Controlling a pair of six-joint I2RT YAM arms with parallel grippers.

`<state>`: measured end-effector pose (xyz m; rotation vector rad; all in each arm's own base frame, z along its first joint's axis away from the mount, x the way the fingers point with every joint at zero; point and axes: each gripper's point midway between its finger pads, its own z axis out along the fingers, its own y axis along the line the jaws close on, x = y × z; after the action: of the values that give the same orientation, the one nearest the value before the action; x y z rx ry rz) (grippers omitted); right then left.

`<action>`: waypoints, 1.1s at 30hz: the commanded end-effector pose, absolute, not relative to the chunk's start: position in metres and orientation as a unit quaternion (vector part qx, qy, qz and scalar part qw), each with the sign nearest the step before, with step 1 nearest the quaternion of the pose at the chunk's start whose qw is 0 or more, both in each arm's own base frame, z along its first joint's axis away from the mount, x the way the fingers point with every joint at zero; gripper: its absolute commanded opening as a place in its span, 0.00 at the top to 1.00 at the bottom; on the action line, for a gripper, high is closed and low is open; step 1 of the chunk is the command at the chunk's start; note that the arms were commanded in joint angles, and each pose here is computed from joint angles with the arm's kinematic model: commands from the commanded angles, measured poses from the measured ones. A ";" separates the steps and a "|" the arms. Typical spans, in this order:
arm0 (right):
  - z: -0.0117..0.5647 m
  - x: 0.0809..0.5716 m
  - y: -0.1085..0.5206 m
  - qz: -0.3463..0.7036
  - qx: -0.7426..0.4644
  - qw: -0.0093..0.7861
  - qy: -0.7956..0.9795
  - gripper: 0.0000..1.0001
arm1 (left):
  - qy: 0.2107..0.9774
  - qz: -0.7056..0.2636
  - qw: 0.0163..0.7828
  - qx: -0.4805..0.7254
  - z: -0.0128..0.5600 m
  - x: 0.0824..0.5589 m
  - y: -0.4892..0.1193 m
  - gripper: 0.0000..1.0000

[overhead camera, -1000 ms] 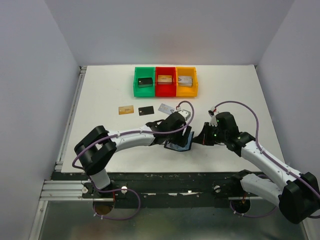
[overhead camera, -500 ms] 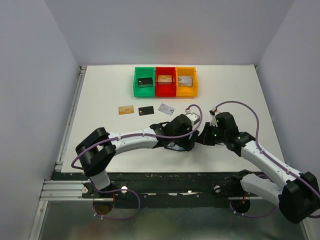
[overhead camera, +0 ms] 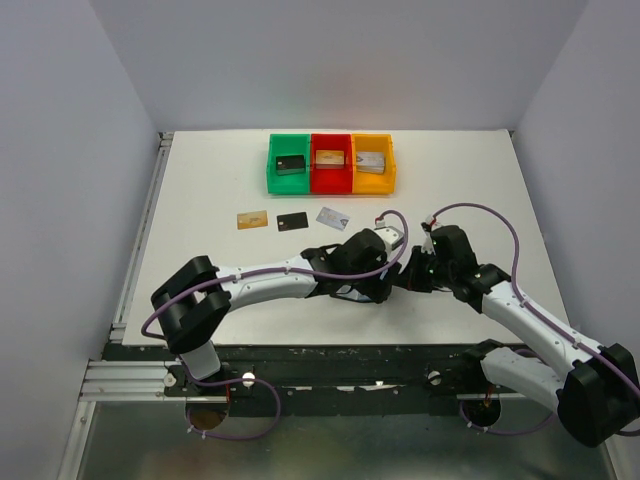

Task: Take the credit cards out of the card holder
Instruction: Remove the credit card from the card holder.

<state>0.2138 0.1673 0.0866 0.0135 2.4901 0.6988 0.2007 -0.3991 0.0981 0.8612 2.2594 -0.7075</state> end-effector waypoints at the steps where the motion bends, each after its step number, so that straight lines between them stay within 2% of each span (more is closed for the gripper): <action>1: 0.078 0.212 0.157 0.234 0.020 0.271 0.934 1.00 | 0.852 -0.248 0.343 0.308 0.112 0.211 -0.390 0.20; 16: 0.087 0.213 0.159 0.243 0.016 0.278 0.929 1.00 | 0.876 -0.179 0.334 0.298 0.090 0.223 -0.376 0.20; 33: 0.086 0.215 0.161 0.244 0.013 0.274 0.930 1.00 | 0.872 -0.198 0.316 0.316 0.084 0.216 -0.385 0.17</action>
<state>0.2109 0.1633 0.0832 0.0311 2.5105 0.6742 0.2182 -0.3758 0.0832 0.7988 2.2989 -0.4994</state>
